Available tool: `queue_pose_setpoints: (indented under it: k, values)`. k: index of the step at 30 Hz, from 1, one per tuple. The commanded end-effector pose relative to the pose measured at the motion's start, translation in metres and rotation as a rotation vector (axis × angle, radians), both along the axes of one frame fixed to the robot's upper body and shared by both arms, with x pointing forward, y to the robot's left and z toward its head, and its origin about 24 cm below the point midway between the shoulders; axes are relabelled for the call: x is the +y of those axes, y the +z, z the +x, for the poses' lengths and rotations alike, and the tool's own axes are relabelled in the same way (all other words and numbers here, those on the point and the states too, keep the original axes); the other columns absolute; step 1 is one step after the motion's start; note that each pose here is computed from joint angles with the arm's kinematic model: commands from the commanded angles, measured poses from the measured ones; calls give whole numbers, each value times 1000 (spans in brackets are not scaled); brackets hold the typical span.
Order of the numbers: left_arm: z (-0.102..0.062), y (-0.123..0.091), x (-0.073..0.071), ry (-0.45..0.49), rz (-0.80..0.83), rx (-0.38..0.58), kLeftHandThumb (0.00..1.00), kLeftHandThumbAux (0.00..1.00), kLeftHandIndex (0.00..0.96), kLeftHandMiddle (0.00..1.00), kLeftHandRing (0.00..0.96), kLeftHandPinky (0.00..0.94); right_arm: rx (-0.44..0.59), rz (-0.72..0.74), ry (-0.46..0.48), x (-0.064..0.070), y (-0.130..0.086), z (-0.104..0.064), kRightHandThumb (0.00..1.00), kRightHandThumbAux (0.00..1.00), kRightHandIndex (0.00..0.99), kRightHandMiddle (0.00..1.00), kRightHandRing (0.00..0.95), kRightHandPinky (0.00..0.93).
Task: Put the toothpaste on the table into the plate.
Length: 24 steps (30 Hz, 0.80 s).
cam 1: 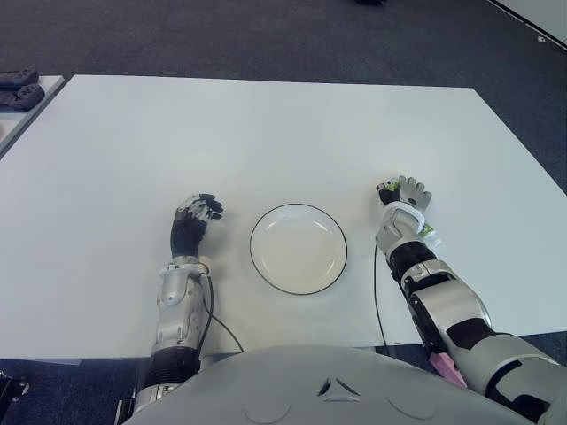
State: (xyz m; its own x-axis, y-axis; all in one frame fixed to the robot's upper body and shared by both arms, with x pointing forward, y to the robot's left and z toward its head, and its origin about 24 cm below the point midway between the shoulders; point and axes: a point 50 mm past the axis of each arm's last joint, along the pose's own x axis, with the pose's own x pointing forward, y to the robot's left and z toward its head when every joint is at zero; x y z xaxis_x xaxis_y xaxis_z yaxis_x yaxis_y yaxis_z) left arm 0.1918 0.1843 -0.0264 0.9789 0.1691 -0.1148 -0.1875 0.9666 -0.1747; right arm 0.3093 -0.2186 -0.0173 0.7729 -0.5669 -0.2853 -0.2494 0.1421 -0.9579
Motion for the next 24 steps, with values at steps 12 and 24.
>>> queue_pose_setpoints:
  k: [12, 24]
  values:
    - [-8, -7, 3, 34, -19, 44, 707, 726, 428, 510, 497, 472, 130, -84, -19, 2, -23, -35, 532, 160, 0, 0, 0, 0]
    - [-10, -7, 5, 39, -26, 49, 708, 726, 429, 504, 501, 472, 195, -109, 17, 5, -26, -52, 517, 179, 0, 0, 0, 0]
